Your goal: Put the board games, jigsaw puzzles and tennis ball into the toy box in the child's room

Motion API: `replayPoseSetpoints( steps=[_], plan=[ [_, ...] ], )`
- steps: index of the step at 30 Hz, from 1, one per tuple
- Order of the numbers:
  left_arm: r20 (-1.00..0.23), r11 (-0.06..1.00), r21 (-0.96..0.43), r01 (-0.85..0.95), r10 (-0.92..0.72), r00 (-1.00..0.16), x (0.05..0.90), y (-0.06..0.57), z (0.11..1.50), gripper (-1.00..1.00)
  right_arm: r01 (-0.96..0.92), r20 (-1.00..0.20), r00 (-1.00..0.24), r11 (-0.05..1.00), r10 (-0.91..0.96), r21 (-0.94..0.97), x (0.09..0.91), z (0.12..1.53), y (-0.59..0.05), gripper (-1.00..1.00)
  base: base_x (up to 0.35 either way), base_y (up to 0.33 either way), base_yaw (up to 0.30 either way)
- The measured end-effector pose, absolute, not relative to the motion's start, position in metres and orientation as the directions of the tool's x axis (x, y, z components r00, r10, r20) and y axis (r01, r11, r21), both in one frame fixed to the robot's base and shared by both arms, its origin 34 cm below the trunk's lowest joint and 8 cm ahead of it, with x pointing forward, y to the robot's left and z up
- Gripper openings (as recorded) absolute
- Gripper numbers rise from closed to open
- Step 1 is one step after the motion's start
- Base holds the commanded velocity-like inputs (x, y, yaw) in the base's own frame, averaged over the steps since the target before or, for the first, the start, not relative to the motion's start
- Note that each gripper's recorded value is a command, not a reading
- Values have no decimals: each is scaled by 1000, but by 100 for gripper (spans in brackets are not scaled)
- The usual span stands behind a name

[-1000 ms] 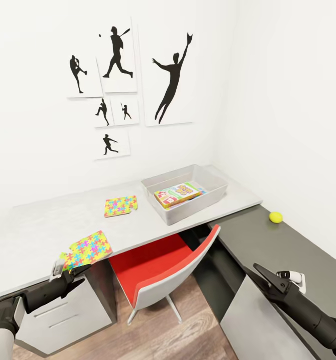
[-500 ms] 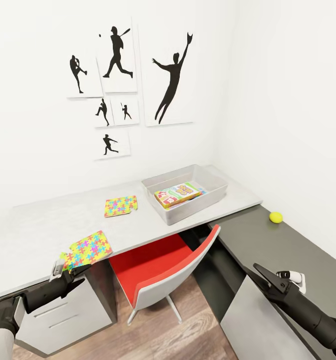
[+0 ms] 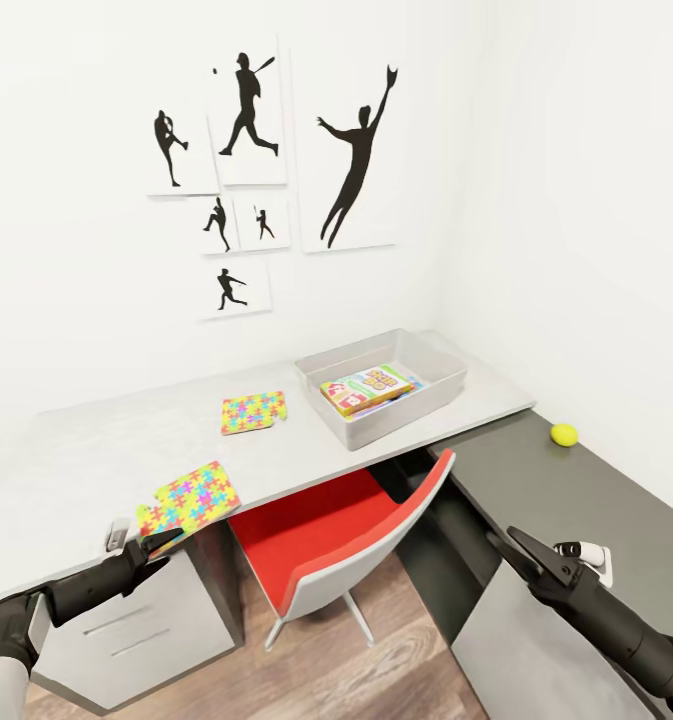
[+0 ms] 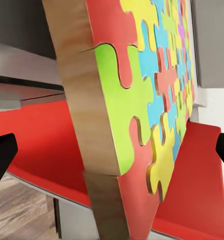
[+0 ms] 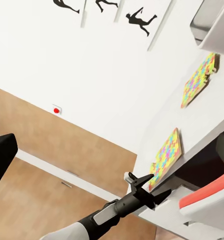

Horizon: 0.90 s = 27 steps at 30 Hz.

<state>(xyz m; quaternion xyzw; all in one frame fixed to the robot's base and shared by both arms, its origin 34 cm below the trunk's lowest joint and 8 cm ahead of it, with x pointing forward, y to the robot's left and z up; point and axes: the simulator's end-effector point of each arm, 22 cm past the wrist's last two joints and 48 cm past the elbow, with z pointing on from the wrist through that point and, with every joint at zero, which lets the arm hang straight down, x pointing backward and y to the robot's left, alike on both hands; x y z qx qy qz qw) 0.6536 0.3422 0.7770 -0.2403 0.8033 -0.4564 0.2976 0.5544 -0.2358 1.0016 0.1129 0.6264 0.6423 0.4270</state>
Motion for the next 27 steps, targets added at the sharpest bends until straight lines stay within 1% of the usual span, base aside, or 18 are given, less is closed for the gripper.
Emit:
replayPoseSetpoints(
  steps=[16,21,22,27],
  plan=[
    [-259,468,-876,-115,-658,-707,654,342,777,100,-407,-390,-610,150,690,901,554,1001,-236,100,-5,105,0],
    [-259,468,-876,-114,-658,-707,654,342,777,100,-407,-390,-609,150,690,901,554,1002,-236,100,-10,44,0],
    [-259,468,-876,-114,-658,-707,654,342,777,-100,-407,-390,-610,150,690,901,554,1002,-236,100,-4,16,0],
    [-252,459,-881,-116,-663,-705,654,342,778,-100,-407,-390,-609,150,690,901,554,1002,-236,100,-1,6,0]
  ],
)
